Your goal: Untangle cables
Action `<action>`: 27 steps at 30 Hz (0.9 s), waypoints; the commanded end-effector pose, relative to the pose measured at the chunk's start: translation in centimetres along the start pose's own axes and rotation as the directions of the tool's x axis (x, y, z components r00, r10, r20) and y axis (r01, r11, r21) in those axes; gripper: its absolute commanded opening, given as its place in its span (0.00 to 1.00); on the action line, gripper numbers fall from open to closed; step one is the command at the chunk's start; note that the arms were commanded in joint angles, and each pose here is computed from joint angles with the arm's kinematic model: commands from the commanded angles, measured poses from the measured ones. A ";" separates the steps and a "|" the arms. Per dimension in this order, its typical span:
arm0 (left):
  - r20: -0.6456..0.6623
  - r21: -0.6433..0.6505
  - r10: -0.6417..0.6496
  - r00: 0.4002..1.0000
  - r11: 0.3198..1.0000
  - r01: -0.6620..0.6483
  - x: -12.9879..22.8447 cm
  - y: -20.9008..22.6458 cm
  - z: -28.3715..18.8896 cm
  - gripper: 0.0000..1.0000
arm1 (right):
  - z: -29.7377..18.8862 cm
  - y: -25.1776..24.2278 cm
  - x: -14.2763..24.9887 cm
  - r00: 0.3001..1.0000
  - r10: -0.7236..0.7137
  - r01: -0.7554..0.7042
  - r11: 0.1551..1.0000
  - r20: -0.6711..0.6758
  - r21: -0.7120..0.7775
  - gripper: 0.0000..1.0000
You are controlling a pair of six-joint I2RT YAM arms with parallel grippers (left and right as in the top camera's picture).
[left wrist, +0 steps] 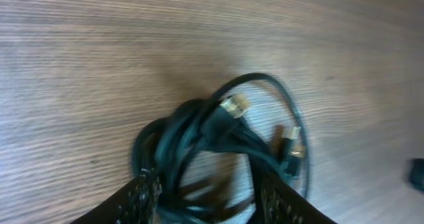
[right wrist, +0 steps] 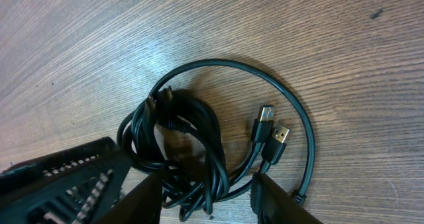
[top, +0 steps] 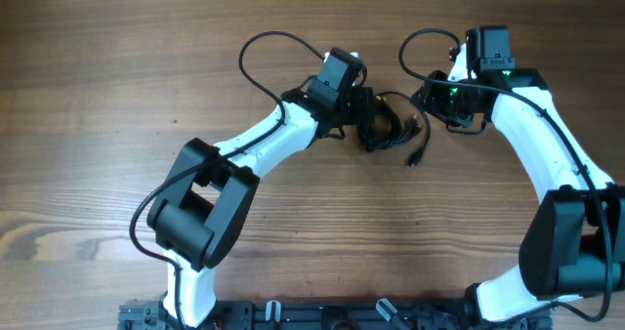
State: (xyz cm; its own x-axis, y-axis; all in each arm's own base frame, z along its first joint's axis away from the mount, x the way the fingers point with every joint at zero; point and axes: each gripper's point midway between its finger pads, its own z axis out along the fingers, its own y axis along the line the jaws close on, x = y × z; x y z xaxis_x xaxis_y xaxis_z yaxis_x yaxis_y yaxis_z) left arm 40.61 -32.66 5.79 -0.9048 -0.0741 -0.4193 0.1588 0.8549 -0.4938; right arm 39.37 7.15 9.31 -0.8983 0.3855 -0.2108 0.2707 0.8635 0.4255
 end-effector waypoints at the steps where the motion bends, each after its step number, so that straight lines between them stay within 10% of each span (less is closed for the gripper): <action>1: 0.020 -0.139 -0.017 1.000 0.990 0.020 0.1 2.7 0.4 0.52 | -0.9 0.5 -0.7 0.999 -0.028 0.028 1.000 0.027 -0.009 0.45; 13: 0.021 -0.154 0.013 1.000 0.988 -0.010 1.4 2.4 2.2 0.54 | -0.9 0.4 -0.7 0.999 -0.029 0.029 1.000 0.027 -0.005 0.45; 19: 0.023 -0.144 0.018 1.000 0.989 -0.014 1.5 1.8 2.3 0.04 | -0.8 0.2 -0.1 1.000 -0.021 0.021 1.000 0.005 0.005 0.45; 27: -0.053 0.016 -0.086 0.995 0.996 0.087 1.0 0.3 1.0 0.04 | -0.8 0.0 0.3 0.999 -0.040 0.040 0.999 -0.013 0.013 0.45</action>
State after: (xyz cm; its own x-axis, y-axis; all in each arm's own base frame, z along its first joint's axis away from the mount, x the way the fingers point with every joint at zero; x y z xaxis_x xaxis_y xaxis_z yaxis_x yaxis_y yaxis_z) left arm 40.35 -32.48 2.91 -0.9043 -0.1042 -0.4140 0.0886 0.9028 -0.4207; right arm 38.36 7.10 8.93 -0.9096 0.3769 -0.1748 0.2811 0.8682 0.4090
